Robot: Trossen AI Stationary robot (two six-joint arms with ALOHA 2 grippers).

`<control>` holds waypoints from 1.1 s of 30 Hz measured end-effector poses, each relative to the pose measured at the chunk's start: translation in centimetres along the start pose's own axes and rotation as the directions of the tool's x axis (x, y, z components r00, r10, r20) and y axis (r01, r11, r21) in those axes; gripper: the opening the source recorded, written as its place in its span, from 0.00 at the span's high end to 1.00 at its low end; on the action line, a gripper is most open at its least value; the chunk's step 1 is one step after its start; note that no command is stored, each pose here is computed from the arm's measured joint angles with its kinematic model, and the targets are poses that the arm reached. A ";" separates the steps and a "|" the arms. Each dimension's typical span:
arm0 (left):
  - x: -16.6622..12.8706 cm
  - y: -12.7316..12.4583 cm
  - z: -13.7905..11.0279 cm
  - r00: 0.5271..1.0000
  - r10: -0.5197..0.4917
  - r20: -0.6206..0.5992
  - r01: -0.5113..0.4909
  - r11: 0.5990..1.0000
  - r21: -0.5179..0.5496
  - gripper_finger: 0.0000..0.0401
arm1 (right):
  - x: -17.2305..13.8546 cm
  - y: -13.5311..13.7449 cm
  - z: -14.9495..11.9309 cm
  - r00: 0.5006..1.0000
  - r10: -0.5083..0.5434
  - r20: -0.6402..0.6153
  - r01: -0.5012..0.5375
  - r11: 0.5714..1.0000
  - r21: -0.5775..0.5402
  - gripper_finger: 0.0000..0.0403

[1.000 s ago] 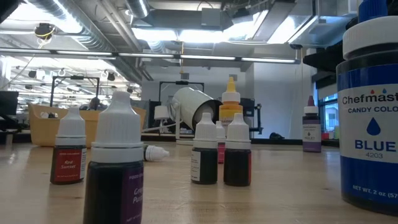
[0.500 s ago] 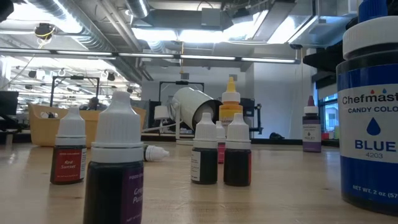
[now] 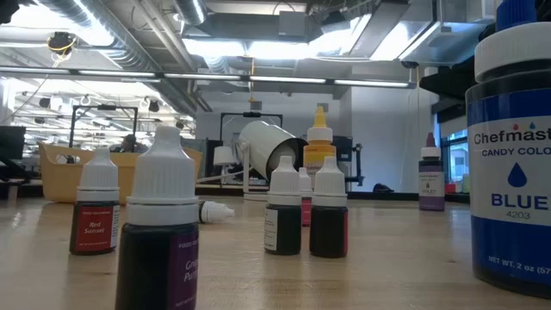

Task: Pick & Place food coloring
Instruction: Put the large orange food coloring bottle into the bin

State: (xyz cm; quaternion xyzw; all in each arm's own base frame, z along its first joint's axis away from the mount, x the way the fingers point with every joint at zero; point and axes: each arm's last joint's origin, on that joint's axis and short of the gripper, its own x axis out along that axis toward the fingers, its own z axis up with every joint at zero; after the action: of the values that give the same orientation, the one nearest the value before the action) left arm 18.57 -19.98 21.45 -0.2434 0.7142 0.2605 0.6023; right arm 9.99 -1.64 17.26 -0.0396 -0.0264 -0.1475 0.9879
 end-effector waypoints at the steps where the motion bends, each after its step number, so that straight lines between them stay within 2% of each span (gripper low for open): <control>1: -0.2 0.2 0.1 1.000 -0.008 0.005 0.008 1.000 -0.013 0.69 | 0.0 0.0 0.0 1.000 0.000 0.000 0.000 1.000 0.000 0.85; 5: -1.8 1.1 0.6 0.992 -0.067 0.111 0.075 0.995 -0.067 0.69 | 0.0 0.0 0.0 1.000 0.000 0.000 0.000 1.000 0.000 0.85; 11: -4.5 3.0 2.6 0.938 -0.143 0.315 0.202 0.966 -0.164 0.69 | 0.0 0.0 0.0 1.000 0.000 0.000 0.000 1.000 0.000 0.85; 18: -7.4 6.3 6.5 0.873 -0.168 0.459 0.251 0.960 -0.126 0.70 | 0.0 0.0 0.0 1.000 0.000 0.000 0.000 1.000 0.000 0.85; 21: -8.3 8.1 8.4 0.869 -0.153 0.471 0.241 0.961 -0.133 0.69 | 0.0 0.0 0.0 1.000 0.000 0.000 0.000 1.000 0.000 0.85; 23: -8.6 9.5 9.5 0.883 -0.121 0.453 0.214 0.964 -0.159 0.69 | 0.0 0.0 0.0 1.000 0.000 0.000 0.000 1.000 0.000 0.85; 28: -8.5 13.2 11.3 0.952 0.007 0.306 0.075 0.964 -0.256 0.69 | 0.0 0.0 0.0 1.000 0.000 0.000 0.000 1.000 0.000 0.85; 30: -8.5 14.3 11.9 0.967 0.032 0.254 0.037 0.965 -0.260 0.69 | 0.0 0.0 0.0 1.000 0.000 0.000 0.000 1.000 0.000 0.85; 33: -8.1 15.3 13.1 0.972 0.023 0.235 0.033 0.972 -0.234 0.69 | 0.0 0.0 0.0 1.000 0.000 0.000 0.000 1.000 -0.001 0.85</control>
State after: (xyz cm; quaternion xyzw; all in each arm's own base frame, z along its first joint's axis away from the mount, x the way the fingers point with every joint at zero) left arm 19.28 0.42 28.80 -0.2823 0.6010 0.3691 0.6502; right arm 9.98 -1.64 17.27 -0.0400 -0.0264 -0.1475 0.9879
